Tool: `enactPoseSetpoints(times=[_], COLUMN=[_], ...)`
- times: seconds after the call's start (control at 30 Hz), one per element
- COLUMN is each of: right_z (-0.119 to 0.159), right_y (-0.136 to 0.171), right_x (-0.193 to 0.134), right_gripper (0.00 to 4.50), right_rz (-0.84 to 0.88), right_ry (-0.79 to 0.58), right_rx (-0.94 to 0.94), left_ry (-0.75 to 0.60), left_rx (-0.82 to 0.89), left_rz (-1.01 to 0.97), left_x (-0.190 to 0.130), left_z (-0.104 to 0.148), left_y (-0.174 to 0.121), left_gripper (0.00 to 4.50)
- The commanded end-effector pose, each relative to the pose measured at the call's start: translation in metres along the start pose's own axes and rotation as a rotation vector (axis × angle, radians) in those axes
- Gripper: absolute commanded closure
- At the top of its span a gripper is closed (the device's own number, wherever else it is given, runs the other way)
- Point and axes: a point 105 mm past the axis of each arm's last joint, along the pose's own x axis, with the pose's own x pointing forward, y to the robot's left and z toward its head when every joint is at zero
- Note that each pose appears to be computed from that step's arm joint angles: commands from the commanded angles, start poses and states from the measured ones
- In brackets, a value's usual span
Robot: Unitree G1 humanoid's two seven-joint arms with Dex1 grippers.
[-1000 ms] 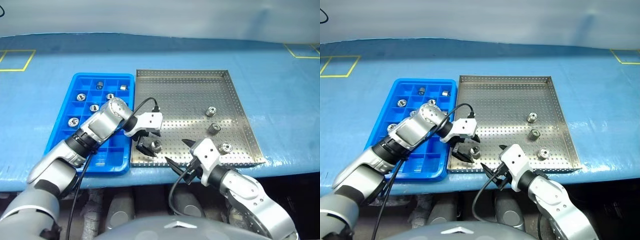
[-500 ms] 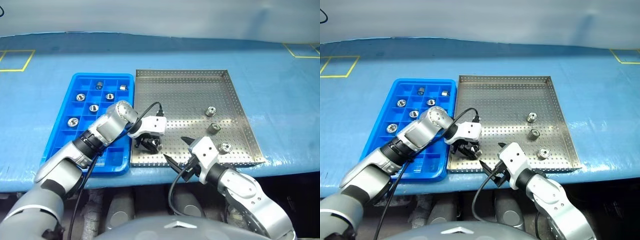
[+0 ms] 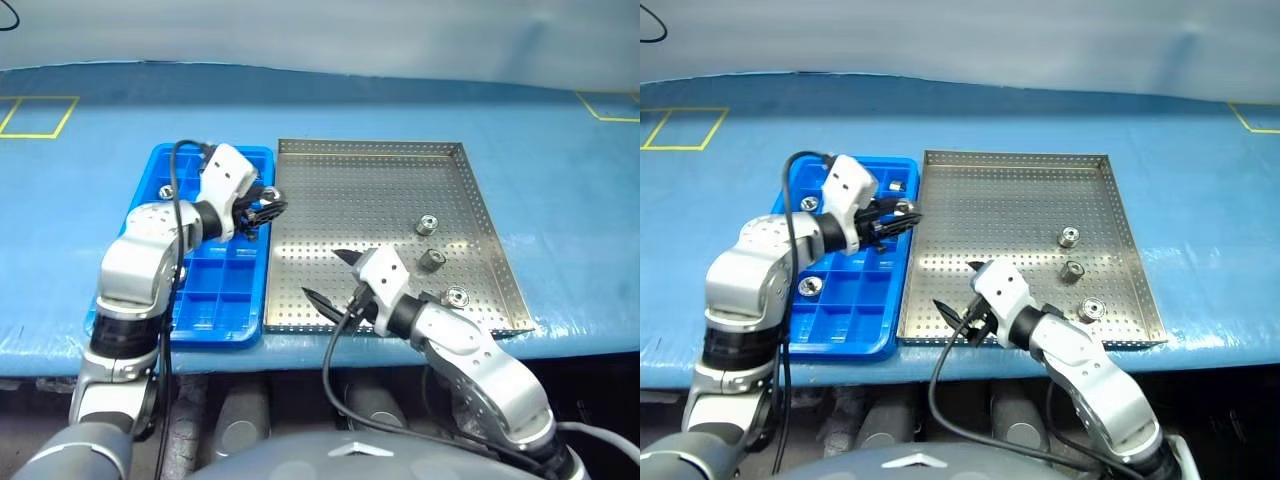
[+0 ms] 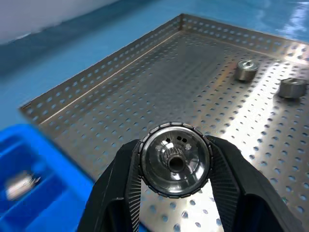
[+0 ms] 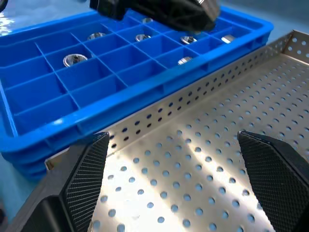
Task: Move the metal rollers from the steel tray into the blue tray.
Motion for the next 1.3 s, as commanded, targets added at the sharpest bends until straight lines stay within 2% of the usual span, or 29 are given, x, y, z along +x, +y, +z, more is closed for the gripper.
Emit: enactPoseSetpoints(times=[0.03, 0.13, 0.27, 0.5, 0.77, 1.07, 1.1, 1.3], right_z=[0.012, 0.015, 0.016, 0.016, 0.016, 0.016, 0.016, 0.017], right_y=[0.013, 0.02, 0.026, 0.034, 0.039, 0.04, 0.039, 0.031], right_x=[0.014, 0.025, 0.032, 0.038, 0.04, 0.038, 0.037, 0.029], right_gripper=[0.0, 0.0, 0.0, 0.0, 0.0, 0.0, 0.0, 0.0], right_rz=[0.104, 0.167, 0.226, 0.297, 0.317, 0.286, 0.28, 0.218], right_ry=[-0.043, -0.05, -0.05, -0.054, -0.064, -0.067, -0.067, -0.071], right_rx=[-0.029, -0.046, -0.062, -0.072, -0.081, -0.073, -0.074, -0.062], left_ry=[0.032, 0.126, 0.219, 0.333, 0.369, 0.356, 0.351, 0.221], left_rx=[-0.012, -0.011, -0.035, -0.109, -0.16, -0.15, -0.143, -0.102], left_rz=[0.262, 0.444, 0.568, 0.632, 0.576, 0.455, 0.436, 0.265], left_x=[-0.037, -0.068, -0.1, -0.131, -0.119, -0.095, -0.093, -0.076], left_z=[-0.005, -0.023, -0.038, -0.075, -0.087, -0.077, -0.075, -0.041], left_y=[0.023, 0.032, 0.033, 0.03, 0.022, 0.019, 0.017, -0.001], left_gripper=[2.79, 2.79, 2.79, 2.79, 2.79, 2.79, 2.09, 0.15])
